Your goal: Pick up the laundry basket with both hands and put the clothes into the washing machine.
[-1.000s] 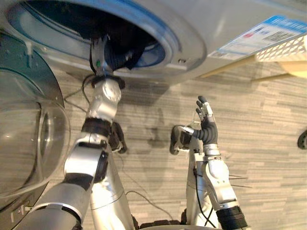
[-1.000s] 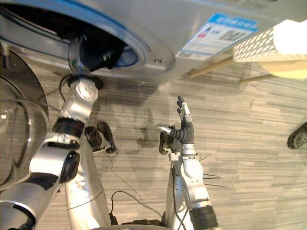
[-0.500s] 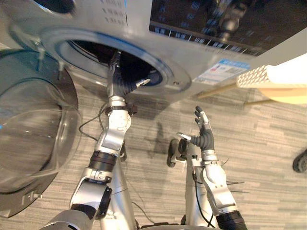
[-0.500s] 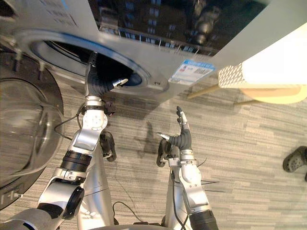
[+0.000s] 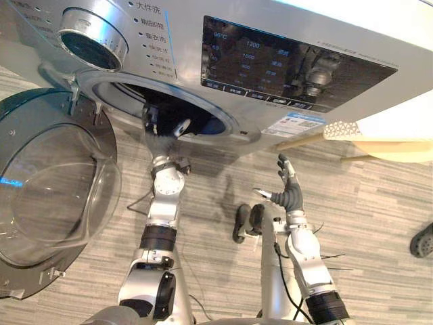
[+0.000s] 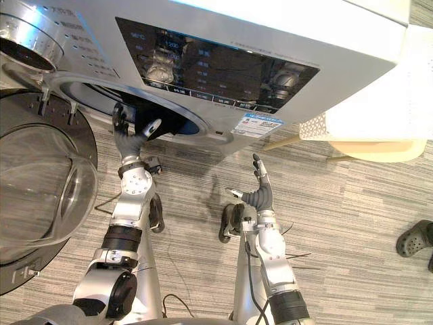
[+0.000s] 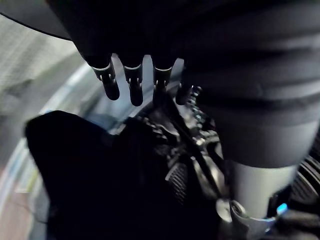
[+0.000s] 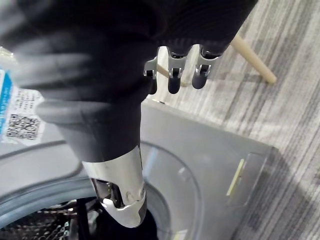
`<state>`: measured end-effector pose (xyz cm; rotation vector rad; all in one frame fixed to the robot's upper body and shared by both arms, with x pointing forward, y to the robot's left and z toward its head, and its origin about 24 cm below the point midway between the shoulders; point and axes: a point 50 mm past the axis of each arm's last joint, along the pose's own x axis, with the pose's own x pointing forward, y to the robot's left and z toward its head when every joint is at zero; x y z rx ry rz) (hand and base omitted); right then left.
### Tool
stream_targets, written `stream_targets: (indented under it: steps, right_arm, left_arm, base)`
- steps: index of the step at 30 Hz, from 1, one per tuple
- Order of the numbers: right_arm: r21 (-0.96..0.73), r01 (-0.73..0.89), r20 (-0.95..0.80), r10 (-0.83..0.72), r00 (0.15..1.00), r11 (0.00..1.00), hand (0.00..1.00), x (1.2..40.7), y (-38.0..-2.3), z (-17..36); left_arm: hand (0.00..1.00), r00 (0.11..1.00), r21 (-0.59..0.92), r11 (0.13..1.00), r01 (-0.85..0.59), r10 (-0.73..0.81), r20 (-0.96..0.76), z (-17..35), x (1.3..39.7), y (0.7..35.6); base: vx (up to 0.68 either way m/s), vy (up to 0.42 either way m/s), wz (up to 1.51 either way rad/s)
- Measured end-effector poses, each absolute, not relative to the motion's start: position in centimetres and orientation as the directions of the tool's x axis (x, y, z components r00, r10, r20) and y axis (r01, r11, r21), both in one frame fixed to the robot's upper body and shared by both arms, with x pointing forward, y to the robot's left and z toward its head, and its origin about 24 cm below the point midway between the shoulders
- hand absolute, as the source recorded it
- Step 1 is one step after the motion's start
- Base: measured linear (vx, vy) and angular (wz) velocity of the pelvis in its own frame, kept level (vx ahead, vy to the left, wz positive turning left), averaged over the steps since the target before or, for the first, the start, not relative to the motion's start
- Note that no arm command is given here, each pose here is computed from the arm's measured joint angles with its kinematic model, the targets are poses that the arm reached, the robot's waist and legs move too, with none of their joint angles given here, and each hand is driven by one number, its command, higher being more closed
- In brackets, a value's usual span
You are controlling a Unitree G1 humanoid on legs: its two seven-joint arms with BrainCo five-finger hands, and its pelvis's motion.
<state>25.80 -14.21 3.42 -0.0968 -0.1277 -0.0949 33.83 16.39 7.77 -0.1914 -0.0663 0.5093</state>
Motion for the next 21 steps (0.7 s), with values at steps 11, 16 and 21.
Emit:
stream_targets:
  steps: [11, 16, 21]
  right_arm:
    - [-0.029, 0.113, 0.119, -0.109, 0.987, 0.993, 0.0, 26.5, -14.5, 3.4]
    - [-0.039, 0.116, 0.156, -0.108, 0.982, 0.992, 0.0, 27.5, -15.1, 4.5]
    - [-0.023, 0.108, 0.19, -0.102, 0.976, 0.994, 0.0, 28.3, -14.9, 5.5]
  left_arm:
    - [0.0, 0.883, -0.352, 0.81, -0.469, 0.433, -0.18, 5.3, 35.4, 18.1]
    - [0.0, 0.921, -0.428, 0.818, -0.384, 0.373, -0.114, 8.2, 37.4, 18.2]
    - [0.0, 0.945, -0.483, 0.824, -0.295, 0.326, -0.02, 12.8, 39.6, 17.6]
  base:
    - [0.0, -0.004, -0.02]
    - [-0.02, -0.011, -0.12]
    - [0.0, 0.007, -0.07]
